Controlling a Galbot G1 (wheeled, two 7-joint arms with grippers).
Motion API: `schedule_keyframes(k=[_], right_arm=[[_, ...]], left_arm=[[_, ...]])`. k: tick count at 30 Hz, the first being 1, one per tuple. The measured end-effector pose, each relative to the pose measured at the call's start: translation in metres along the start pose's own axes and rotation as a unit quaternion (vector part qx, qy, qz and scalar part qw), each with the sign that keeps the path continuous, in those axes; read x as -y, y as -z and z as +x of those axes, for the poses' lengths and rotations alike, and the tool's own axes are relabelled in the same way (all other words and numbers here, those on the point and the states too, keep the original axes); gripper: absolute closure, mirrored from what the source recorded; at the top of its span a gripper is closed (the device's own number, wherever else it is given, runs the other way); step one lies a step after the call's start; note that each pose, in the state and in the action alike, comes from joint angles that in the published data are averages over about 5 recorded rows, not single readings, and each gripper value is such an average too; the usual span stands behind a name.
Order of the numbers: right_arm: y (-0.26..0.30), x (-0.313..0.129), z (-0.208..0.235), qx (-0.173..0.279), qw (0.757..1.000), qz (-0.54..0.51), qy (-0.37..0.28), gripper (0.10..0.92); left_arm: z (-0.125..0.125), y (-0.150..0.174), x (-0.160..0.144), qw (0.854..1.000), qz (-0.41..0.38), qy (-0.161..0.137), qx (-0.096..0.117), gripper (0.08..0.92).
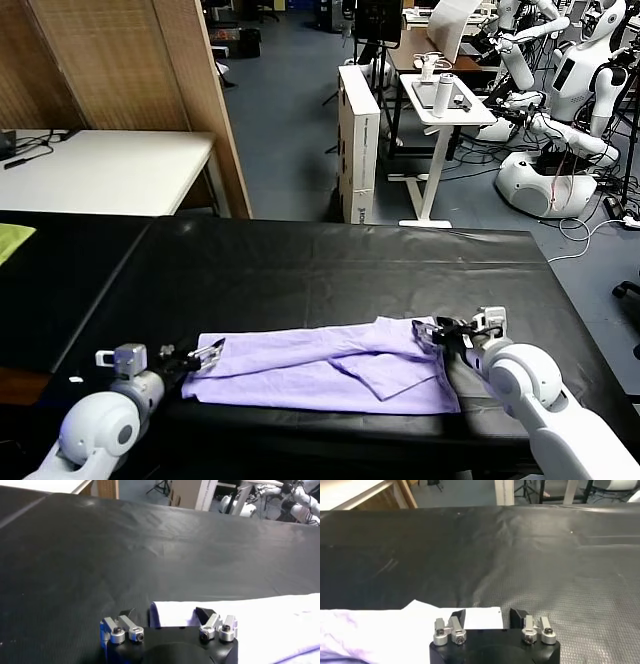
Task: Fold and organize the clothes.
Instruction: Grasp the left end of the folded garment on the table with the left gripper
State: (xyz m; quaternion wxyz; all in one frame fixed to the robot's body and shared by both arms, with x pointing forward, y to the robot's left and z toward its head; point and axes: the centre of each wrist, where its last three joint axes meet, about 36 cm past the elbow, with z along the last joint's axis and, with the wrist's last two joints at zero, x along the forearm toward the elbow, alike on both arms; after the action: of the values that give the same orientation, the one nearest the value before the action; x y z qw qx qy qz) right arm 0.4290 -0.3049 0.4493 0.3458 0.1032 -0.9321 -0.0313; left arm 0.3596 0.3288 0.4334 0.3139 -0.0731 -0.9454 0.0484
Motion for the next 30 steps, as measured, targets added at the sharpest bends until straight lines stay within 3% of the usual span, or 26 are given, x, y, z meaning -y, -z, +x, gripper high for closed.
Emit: schedule_keyframes(k=[4, 7, 11, 14, 30], right_arm=[[-0.002, 0.000, 0.000, -0.001, 1.000, 0.000, 0.000, 0.755], [-0.003, -0.001, 0.001, -0.002, 1.000, 0.000, 0.001, 0.860], [-0.005, -0.001, 0.003, 0.000, 1.000, -0.001, -0.003, 0.874], [-0.006, -0.002, 0.005, 0.003, 1.000, -0.003, -0.009, 0.875], [-0.010, -0.009, 0.006, 0.009, 1.000, -0.015, -0.020, 0.859]], left_arm=[[0.001, 0.001, 0.002, 1.000, -0.001, -0.004, 0.005, 0.292], [0.002, 0.002, 0.003, 1.000, -0.002, -0.007, 0.009, 0.476], [0.002, 0.003, 0.004, 1.000, -0.004, -0.012, 0.012, 0.722], [-0.001, 0.004, 0.004, 1.000, -0.006, -0.014, 0.014, 0.836], [-0.023, 0.032, -0.007, 0.999, -0.022, -0.012, 0.029, 0.851]])
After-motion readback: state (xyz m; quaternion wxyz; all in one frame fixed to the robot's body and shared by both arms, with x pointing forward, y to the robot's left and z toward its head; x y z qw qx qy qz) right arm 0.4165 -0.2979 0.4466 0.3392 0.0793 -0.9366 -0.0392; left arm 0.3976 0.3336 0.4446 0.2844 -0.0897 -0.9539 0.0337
